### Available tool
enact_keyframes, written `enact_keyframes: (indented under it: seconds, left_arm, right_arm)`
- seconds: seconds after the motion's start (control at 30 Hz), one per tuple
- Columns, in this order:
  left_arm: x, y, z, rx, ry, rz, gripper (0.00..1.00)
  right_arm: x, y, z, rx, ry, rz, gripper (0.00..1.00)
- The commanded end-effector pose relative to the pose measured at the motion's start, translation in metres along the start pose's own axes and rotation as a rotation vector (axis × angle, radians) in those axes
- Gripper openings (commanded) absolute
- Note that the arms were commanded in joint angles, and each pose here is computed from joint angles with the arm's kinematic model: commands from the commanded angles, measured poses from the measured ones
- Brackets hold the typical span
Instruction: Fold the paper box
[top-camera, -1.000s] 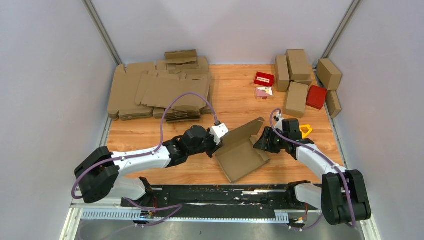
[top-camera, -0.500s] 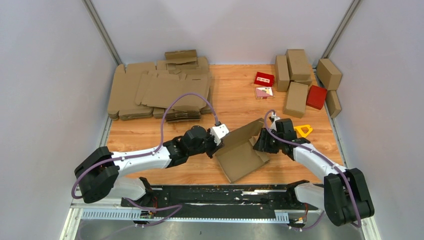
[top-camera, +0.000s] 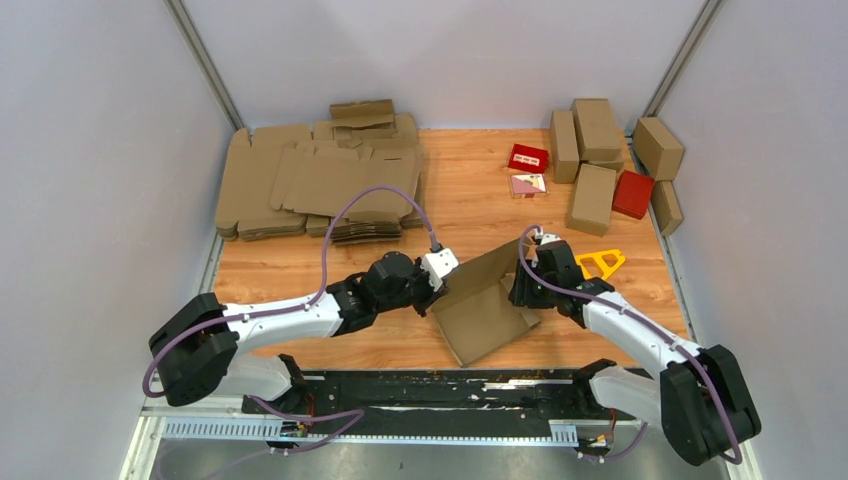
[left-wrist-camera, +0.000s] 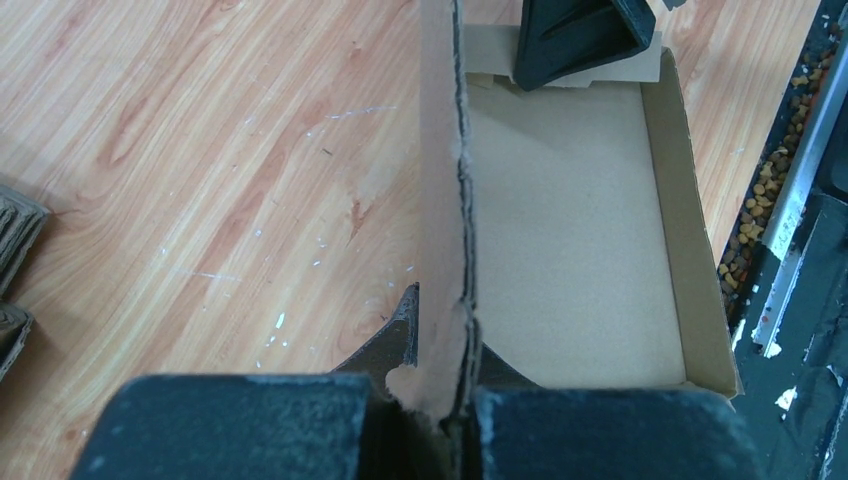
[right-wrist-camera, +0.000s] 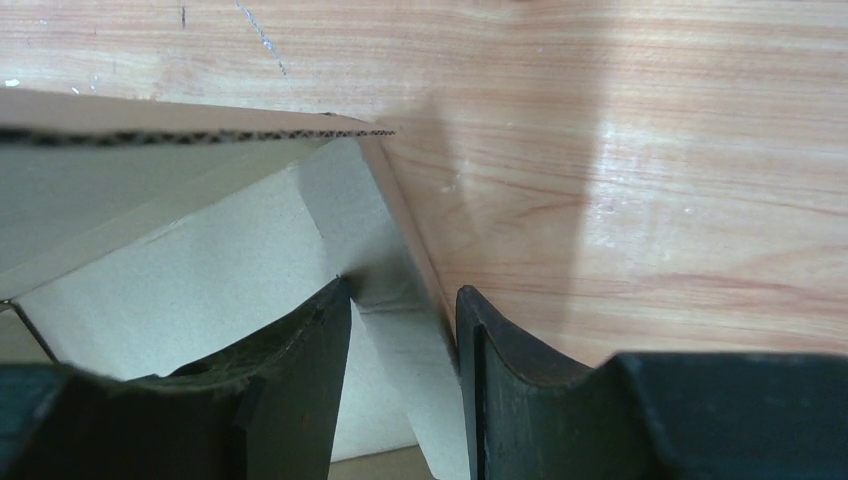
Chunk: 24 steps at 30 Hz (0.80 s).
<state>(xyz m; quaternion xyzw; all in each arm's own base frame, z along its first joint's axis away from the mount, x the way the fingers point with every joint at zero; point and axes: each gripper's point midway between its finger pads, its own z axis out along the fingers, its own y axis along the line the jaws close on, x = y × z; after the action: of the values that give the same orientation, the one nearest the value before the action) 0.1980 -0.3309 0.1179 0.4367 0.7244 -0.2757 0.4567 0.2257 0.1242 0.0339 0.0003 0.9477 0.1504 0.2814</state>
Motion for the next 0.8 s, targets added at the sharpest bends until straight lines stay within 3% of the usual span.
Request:
enact_keyframes:
  seconds: [0.0, 0.53, 0.77]
  left_arm:
    - [-0.026, 0.001, -0.002, -0.009, -0.086, 0.019, 0.0]
    - [-0.024, 0.007, -0.002, -0.047, -0.071, 0.011, 0.0]
    - [-0.023, 0.007, -0.001, -0.042, -0.066, 0.011, 0.0]
  right_arm:
    - [-0.014, -0.014, -0.007, 0.112, -0.067, 0.009, 0.42]
    - [-0.011, -0.02, -0.003, 0.262, -0.044, -0.018, 0.39]
    - [-0.006, -0.01, 0.002, 0.211, -0.012, -0.066, 0.4]
